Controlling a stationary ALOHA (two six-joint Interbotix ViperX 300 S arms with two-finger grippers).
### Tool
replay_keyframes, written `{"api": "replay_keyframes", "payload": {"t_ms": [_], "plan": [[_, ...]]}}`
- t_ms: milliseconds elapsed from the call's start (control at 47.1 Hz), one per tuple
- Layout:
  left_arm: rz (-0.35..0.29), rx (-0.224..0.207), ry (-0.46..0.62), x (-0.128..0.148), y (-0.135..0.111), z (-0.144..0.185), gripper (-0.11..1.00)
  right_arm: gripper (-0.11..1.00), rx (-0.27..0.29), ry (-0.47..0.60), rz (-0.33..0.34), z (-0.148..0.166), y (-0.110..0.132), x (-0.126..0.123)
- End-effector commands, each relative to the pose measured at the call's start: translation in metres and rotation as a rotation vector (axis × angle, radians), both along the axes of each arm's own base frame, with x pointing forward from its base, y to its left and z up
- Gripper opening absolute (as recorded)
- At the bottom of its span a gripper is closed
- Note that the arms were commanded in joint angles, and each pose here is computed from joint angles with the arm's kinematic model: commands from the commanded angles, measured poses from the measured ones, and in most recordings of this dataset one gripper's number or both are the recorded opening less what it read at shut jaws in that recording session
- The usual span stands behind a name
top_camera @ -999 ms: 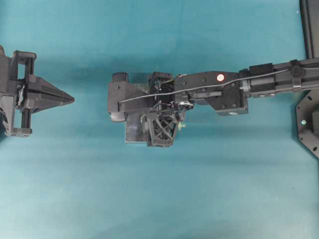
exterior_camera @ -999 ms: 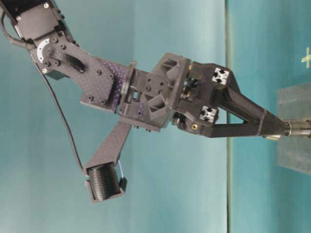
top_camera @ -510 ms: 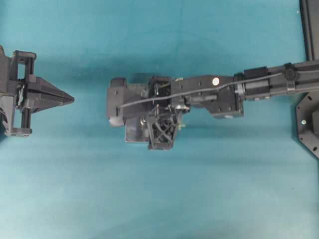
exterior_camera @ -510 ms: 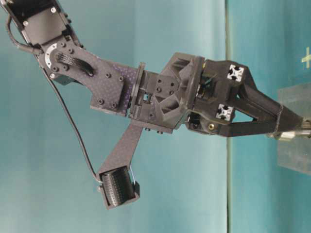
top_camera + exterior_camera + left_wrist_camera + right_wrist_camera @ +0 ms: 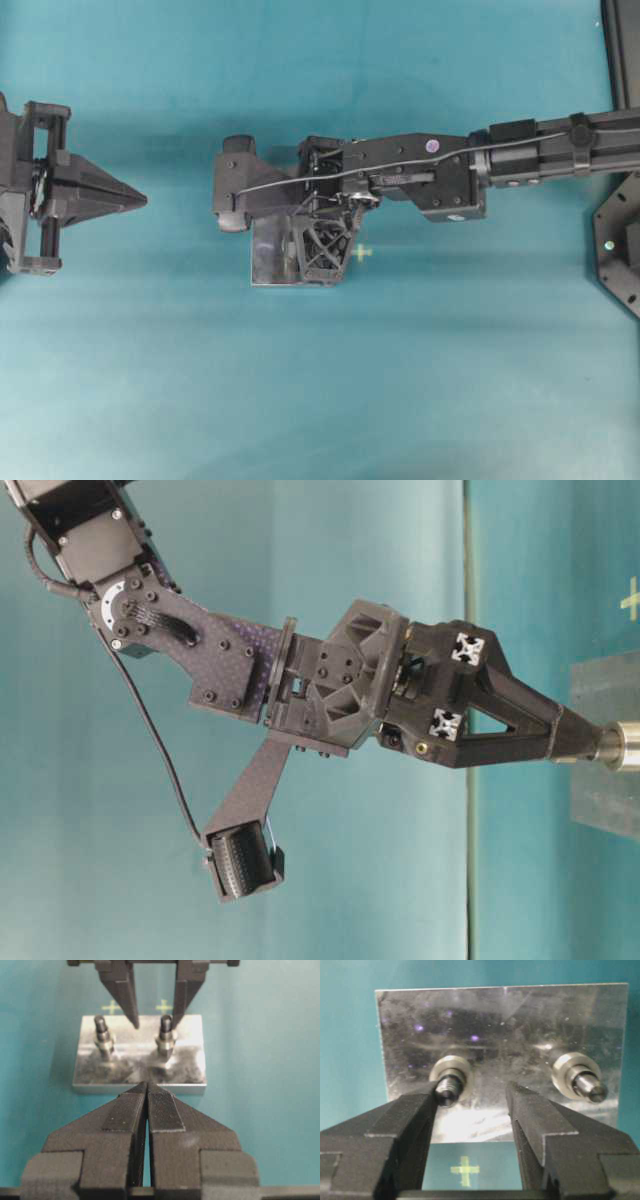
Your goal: Insert the washer onto the shaft.
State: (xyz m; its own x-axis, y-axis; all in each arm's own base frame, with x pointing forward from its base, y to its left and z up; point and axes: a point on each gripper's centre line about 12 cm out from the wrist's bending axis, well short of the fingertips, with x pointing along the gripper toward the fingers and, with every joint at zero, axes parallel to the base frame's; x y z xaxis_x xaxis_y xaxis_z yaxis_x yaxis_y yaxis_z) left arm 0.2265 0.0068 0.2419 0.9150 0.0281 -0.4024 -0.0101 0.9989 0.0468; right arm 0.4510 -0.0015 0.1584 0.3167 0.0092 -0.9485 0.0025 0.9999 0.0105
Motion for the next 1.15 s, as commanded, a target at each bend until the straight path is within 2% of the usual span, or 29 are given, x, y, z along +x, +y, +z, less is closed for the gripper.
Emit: {"api": "replay_keyframes", "payload": {"t_ms": [0,446,850,956,1126], "plan": [[0.002,0.000,-0.015,0.001,0.000,0.004,0.00,0.56,0.001,-0.048,0.037,0.016,0.016,0.006],[0.001,0.002,-0.026,0.000,0.000,0.007,0.00,0.56,0.002,-0.049,0.010,0.025,0.006,0.001],[0.002,0.001,-0.026,-0.002,0.000,0.008,0.00,0.56,0.003,-0.104,-0.016,0.048,-0.003,-0.031],[0.002,0.001,-0.032,-0.002,0.000,0.009,0.00,0.56,0.008,-0.129,-0.025,0.052,-0.003,-0.039],[0.002,0.001,-0.038,-0.004,0.000,0.011,0.00,0.56,0.013,-0.233,-0.048,0.068,-0.005,-0.049]]}}
